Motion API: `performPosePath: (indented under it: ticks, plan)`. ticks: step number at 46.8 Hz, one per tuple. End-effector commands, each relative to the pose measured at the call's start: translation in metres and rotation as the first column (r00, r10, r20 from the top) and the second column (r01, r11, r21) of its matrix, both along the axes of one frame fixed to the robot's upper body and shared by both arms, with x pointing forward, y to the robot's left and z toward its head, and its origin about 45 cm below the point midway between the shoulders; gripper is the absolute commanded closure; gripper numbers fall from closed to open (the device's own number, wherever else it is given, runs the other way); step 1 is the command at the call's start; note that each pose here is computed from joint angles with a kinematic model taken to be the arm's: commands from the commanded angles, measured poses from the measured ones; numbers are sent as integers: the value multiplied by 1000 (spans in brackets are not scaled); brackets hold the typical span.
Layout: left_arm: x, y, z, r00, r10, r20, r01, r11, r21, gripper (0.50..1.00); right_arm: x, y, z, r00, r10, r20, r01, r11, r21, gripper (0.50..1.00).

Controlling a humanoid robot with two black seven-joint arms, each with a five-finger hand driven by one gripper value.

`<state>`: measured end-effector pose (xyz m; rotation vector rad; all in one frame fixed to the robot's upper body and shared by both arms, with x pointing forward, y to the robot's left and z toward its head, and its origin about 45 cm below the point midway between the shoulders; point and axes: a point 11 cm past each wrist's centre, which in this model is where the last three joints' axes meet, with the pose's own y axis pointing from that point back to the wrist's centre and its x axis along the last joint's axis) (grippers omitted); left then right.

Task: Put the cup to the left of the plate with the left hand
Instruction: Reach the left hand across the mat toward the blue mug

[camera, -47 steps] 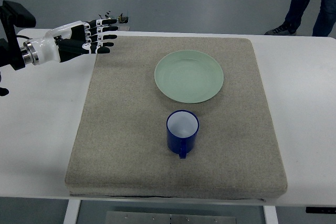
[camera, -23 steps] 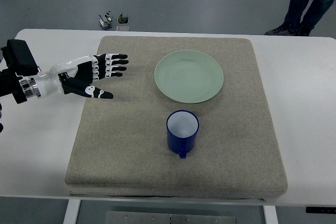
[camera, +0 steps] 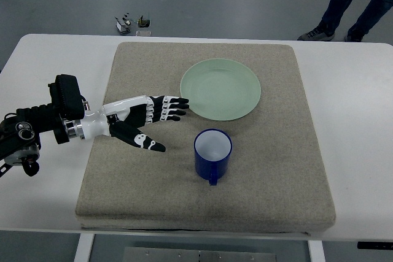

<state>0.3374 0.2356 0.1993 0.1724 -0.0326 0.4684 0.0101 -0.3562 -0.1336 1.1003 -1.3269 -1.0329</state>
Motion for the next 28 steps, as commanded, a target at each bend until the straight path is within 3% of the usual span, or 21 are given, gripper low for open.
performPosePath:
  ticks: [1,28]
  plan:
    - [-1,-7,-3,1000,-10,-4,10,1000,-7,504,0,0,0,1000,0,0,0,1000,0,566]
    - [1,-39,-24,999,-30,-35,29,999,-29,501,0,0,0,1000,0,0,0,1000,0,566]
